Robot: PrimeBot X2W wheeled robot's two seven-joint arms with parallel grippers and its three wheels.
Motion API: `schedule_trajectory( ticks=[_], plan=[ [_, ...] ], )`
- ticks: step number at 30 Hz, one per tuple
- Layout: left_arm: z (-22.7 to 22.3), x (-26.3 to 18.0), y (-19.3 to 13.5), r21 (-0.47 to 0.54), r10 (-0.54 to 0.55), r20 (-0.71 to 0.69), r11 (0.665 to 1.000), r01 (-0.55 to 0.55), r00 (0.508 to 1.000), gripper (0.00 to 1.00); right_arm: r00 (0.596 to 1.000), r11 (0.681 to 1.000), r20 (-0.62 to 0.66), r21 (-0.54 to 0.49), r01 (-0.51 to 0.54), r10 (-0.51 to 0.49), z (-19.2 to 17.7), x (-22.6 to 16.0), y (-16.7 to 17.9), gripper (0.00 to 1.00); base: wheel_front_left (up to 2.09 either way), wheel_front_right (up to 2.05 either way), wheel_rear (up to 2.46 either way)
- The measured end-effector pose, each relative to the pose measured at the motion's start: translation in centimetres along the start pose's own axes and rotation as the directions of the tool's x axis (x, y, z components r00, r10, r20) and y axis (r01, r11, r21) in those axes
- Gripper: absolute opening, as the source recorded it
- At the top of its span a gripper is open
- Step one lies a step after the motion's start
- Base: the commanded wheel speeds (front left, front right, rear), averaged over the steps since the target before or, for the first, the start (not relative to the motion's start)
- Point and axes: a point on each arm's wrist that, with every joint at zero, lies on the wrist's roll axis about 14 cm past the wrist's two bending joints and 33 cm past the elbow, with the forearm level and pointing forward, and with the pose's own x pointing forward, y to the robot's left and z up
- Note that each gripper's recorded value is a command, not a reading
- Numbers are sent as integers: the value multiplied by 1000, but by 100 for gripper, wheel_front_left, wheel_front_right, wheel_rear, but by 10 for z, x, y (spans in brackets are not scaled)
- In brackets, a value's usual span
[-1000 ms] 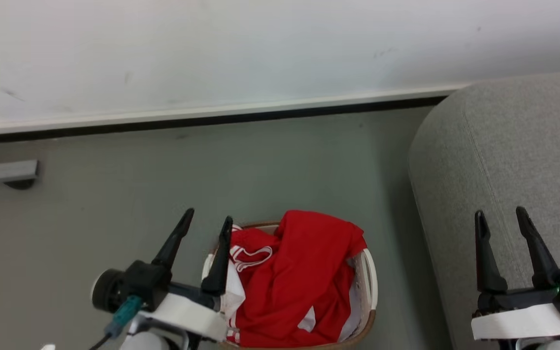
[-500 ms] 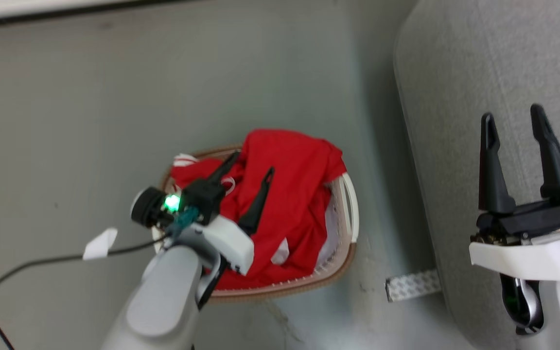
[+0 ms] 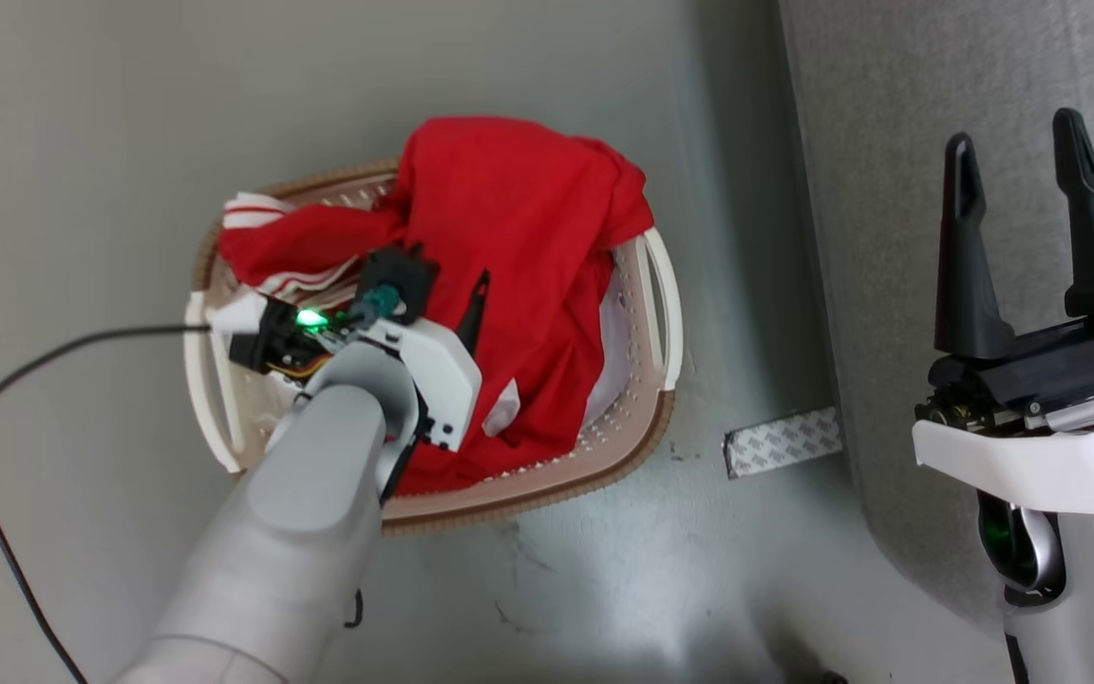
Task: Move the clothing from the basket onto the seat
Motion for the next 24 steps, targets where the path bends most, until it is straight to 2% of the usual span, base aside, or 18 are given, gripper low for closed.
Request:
schedule_trajectory(
  ticks=[11,21,22,23,24],
  plan=[
    [-48,15,-2,-8,-21,-163,1000,20,986,100,999,1000,-52,-9,-9,9,-25,1,0,100,0,0,0],
    [-70,25,-7,18,-43,-232,999,48,972,100,996,999,-87,-44,5,-8,-38,-3,-8,100,0,0,0],
    [-73,25,-7,22,-45,-242,998,51,969,81,996,999,-92,-49,3,-8,-40,-4,-8,100,0,0,0],
    [-75,25,-7,25,-47,-250,998,55,967,47,995,999,-97,-51,3,-8,-41,-5,-8,100,0,0,0],
    [-77,24,-8,29,-51,-257,998,61,965,22,995,999,-101,-53,3,-8,-43,-6,-8,100,0,0,0]
  ],
)
